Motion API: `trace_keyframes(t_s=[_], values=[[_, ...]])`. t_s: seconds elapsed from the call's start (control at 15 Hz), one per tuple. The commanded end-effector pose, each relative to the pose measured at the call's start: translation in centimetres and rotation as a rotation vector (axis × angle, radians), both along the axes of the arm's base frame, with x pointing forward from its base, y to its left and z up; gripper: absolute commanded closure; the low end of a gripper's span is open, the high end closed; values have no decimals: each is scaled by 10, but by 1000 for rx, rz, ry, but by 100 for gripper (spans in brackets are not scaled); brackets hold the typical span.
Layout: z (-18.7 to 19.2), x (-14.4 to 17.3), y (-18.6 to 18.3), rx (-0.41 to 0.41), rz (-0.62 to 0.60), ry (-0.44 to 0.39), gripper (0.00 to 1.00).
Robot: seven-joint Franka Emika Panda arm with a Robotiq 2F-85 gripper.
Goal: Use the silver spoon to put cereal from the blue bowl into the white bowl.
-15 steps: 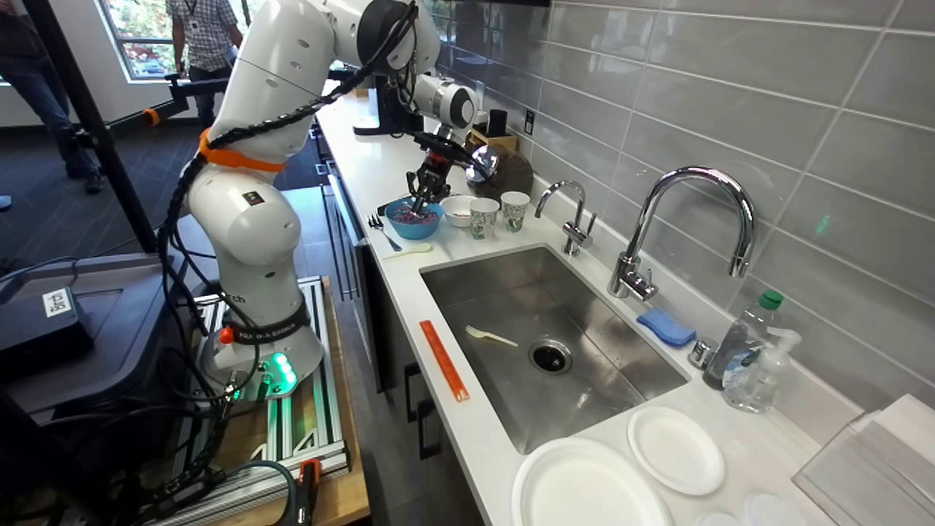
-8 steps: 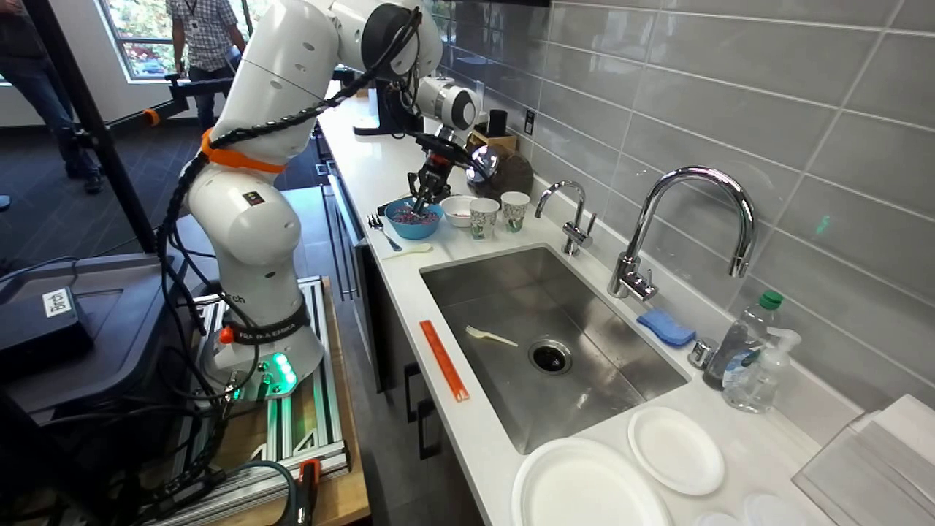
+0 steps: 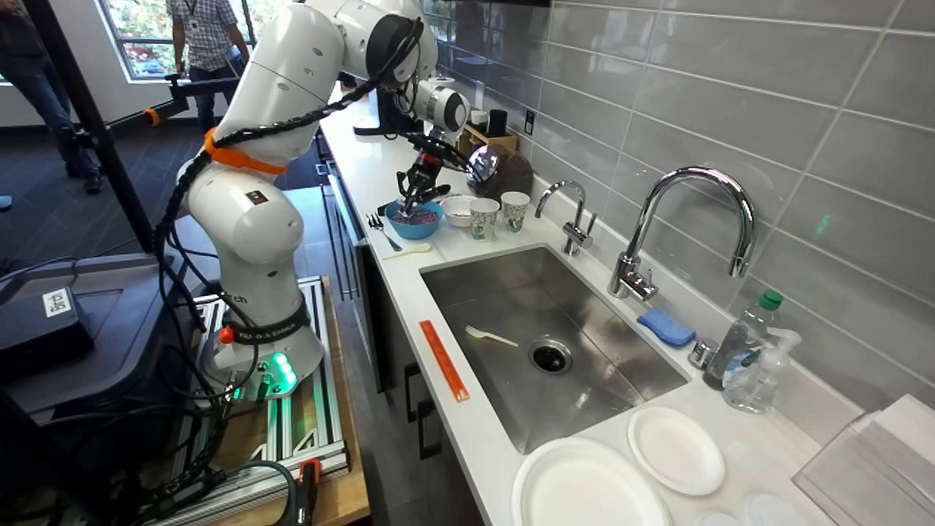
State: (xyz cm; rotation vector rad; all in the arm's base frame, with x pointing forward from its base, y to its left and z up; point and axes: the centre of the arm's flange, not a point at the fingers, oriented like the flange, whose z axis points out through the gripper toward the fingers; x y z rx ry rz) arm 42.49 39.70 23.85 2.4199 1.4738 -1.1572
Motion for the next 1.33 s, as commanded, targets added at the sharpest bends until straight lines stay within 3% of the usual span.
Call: trace_keyframes(t_s=[0.0, 1.27], values=[[-6, 7, 19, -49, 42, 57, 97], [-44, 38, 43, -167, 96, 107, 97]])
